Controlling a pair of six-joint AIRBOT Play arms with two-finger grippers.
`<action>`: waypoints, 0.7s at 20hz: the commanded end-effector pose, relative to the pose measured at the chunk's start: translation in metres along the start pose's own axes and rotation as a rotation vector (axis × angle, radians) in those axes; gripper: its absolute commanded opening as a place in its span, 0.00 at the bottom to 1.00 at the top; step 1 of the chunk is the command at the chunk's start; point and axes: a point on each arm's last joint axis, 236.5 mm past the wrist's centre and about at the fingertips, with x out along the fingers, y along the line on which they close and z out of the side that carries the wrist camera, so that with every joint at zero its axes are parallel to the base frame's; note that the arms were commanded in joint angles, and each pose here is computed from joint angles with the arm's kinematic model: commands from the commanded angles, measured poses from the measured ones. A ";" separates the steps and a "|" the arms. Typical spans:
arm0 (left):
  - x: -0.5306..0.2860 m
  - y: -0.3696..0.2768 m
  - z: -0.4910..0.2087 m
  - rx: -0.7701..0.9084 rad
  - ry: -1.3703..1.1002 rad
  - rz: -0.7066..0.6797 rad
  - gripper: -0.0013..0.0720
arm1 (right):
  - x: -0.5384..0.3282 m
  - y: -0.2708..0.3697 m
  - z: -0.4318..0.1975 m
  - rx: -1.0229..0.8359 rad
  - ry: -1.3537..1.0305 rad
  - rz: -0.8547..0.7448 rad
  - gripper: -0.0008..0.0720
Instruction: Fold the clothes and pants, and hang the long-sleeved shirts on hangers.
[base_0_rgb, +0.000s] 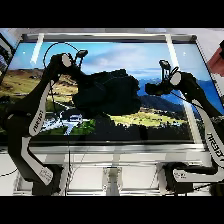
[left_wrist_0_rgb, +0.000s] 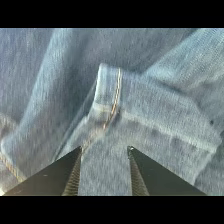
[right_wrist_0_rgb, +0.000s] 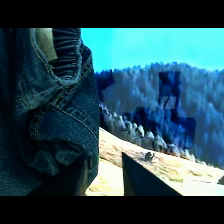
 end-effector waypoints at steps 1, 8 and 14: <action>0.007 -0.002 0.011 0.017 -0.048 -0.026 0.53 | 0.002 0.000 -0.002 0.003 0.008 0.001 0.38; 0.041 -0.008 0.007 -0.022 -0.036 -0.096 0.53 | 0.002 0.004 -0.007 0.014 0.032 0.017 0.38; 0.039 -0.020 0.021 0.037 -0.094 -0.165 0.05 | 0.000 0.009 -0.007 0.008 0.030 0.039 0.40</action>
